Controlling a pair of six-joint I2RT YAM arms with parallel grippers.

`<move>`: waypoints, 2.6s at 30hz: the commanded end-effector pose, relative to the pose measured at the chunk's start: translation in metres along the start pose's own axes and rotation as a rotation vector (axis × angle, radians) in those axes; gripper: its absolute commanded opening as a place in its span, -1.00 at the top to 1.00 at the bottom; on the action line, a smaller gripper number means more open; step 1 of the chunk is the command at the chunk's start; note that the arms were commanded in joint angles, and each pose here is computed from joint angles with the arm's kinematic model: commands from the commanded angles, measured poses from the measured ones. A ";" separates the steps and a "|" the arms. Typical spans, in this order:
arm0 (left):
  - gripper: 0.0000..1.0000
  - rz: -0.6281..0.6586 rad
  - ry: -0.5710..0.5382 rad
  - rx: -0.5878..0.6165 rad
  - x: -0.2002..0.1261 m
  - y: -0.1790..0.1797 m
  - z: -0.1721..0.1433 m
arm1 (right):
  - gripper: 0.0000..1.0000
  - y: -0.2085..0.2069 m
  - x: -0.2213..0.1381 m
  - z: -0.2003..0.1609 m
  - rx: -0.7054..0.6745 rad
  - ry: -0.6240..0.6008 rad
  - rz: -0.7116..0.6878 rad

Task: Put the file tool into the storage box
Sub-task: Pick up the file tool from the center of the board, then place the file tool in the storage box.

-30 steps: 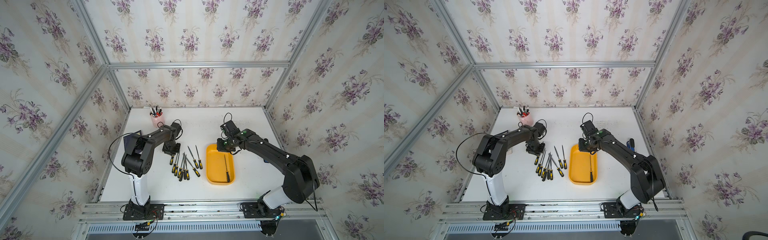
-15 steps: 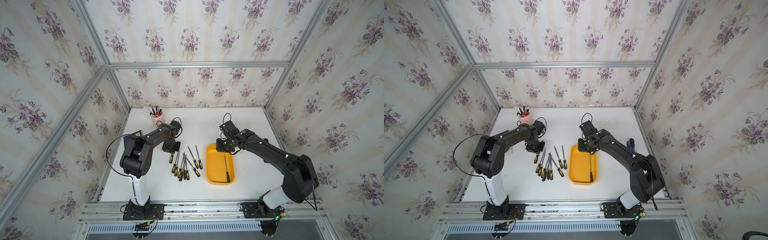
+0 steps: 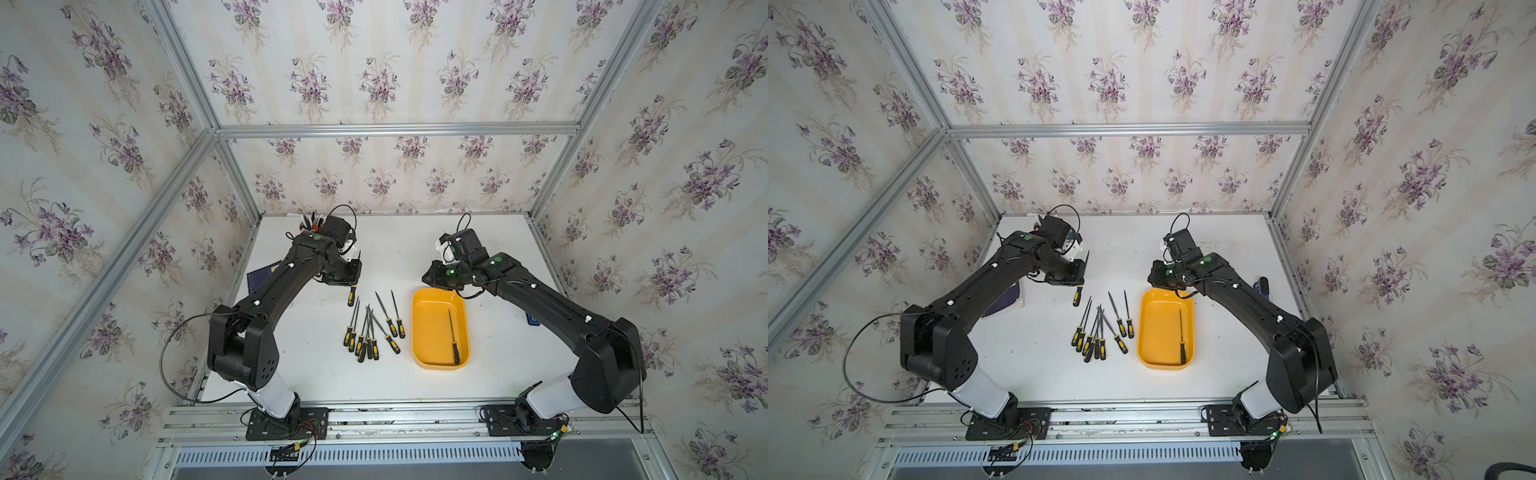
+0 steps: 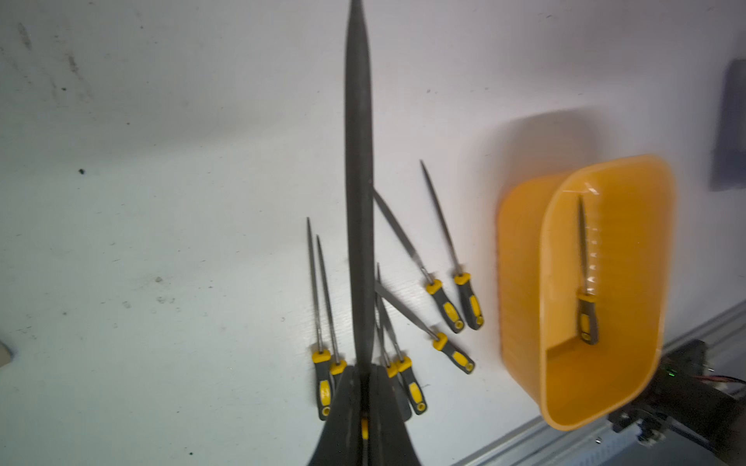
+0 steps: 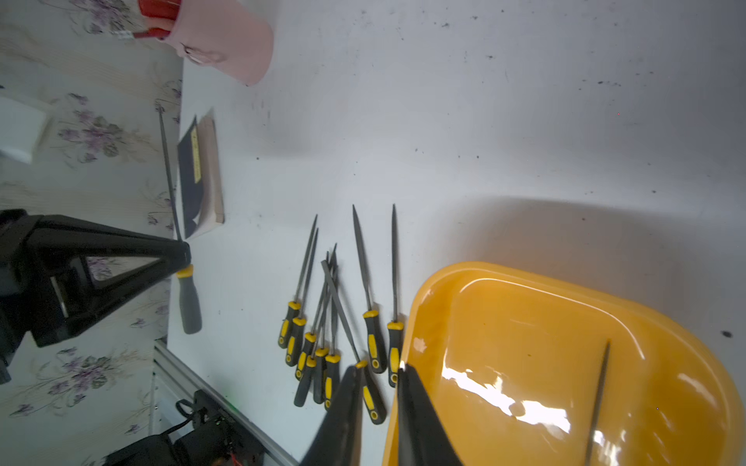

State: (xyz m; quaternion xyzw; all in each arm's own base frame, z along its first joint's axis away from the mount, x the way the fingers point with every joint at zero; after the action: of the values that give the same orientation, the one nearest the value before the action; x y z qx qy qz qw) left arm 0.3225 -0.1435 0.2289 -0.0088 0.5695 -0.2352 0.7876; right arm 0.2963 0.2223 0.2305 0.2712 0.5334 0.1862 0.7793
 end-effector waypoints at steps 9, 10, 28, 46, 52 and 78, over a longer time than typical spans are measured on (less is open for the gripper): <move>1.00 -0.440 -0.072 -0.040 -0.034 -0.084 -0.002 | 0.30 0.066 -0.010 0.011 -0.064 0.010 0.412; 1.00 -0.457 -0.070 -0.037 -0.033 -0.089 -0.003 | 0.29 0.069 -0.009 0.011 -0.071 0.015 0.428; 1.00 -0.482 -0.034 -0.018 -0.018 -0.110 -0.017 | 0.39 0.068 0.008 0.012 -0.040 0.023 0.350; 1.00 -0.473 -0.007 -0.019 -0.007 -0.111 -0.021 | 0.97 0.059 0.019 0.017 -0.032 0.014 0.249; 0.88 -0.452 0.006 -0.030 0.000 -0.109 -0.019 | 1.00 0.057 0.017 0.017 -0.035 0.016 0.221; -0.67 -0.403 -0.005 -0.078 -0.009 -0.082 -0.006 | 1.00 -0.055 0.027 0.017 -0.135 0.098 -0.382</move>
State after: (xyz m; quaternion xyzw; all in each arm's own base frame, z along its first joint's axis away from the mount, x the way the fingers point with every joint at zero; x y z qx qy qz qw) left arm 0.2859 -0.2147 0.2602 -0.1629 0.5625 -0.3647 0.7239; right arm 0.3231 0.1959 0.1898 0.1217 0.5910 0.0946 0.7918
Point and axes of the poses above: each gripper's point midway between its finger pads, its own x axis out along the fingers, its own y axis along the line the jaws close on, z = x × y, the point moved 6 cm from there along -x, back along the fingers, and after that the axes turned 10 degrees about x, right-handed, at the moved point
